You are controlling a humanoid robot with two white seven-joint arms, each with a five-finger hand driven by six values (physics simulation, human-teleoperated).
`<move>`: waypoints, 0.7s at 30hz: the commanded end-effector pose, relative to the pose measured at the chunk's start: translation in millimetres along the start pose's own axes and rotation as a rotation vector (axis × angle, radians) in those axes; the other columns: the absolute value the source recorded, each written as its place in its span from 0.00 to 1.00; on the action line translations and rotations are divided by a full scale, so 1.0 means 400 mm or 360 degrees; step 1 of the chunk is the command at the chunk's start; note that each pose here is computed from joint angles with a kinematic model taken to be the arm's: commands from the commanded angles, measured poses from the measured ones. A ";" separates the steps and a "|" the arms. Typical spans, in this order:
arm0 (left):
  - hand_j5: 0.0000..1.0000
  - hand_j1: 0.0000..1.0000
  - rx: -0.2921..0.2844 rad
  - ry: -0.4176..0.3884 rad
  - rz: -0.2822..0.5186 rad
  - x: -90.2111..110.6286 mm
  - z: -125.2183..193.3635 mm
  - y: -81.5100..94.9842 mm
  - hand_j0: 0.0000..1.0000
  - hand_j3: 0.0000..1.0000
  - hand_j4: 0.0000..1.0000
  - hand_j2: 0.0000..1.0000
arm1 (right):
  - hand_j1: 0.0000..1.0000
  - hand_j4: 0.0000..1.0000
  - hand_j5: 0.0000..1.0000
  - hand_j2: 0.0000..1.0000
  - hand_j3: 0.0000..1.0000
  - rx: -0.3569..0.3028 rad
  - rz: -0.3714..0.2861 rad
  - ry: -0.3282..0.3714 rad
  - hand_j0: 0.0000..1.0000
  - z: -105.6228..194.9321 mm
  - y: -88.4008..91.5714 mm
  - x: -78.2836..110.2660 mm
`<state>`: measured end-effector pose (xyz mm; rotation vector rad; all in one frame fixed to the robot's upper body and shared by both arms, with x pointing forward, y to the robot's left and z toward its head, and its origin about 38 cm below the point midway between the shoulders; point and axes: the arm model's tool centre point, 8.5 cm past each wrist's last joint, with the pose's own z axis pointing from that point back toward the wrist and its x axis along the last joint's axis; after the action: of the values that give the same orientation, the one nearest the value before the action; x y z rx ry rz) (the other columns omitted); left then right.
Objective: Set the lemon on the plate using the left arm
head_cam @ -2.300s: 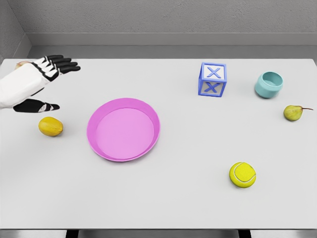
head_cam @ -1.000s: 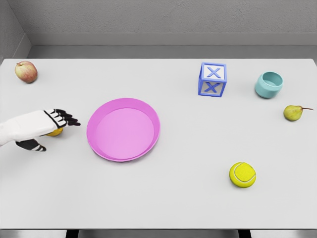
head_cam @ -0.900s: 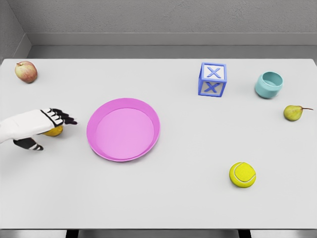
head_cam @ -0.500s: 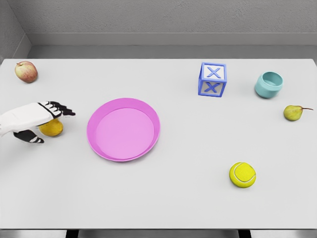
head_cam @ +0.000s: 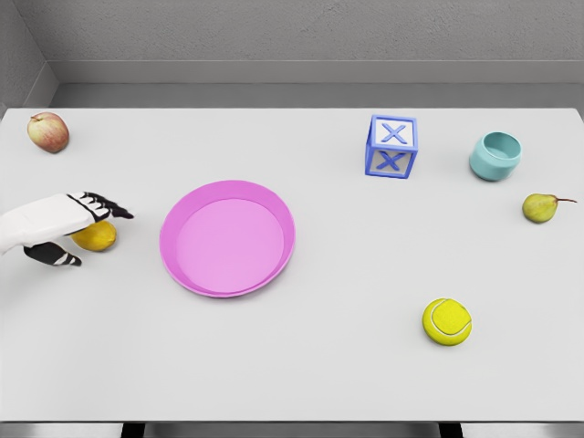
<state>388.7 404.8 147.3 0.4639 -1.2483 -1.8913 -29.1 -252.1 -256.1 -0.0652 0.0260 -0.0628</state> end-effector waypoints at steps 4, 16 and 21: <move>0.74 0.74 -0.0013 0.0015 -0.0017 -0.005 0.003 0.000 0.74 0.74 0.74 0.74 | 1.00 1.00 1.00 1.00 1.00 0.0000 0.0000 0.0000 1.00 0.000 0.000 0.000; 0.52 0.52 -0.0036 -0.0017 -0.0022 0.010 -0.008 -0.010 0.52 0.52 0.52 0.52 | 1.00 1.00 1.00 1.00 1.00 0.0000 0.0000 0.0000 1.00 0.000 0.000 0.000; 0.52 0.52 -0.0015 -0.0015 -0.0015 0.007 -0.004 -0.001 0.52 0.52 0.52 0.52 | 1.00 1.00 1.00 1.00 1.00 0.0000 0.0000 0.0000 1.00 0.000 0.000 0.000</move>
<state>387.6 401.3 145.3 0.4568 -1.2386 -1.9148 -29.1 -252.1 -256.1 -0.0652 0.0260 -0.0627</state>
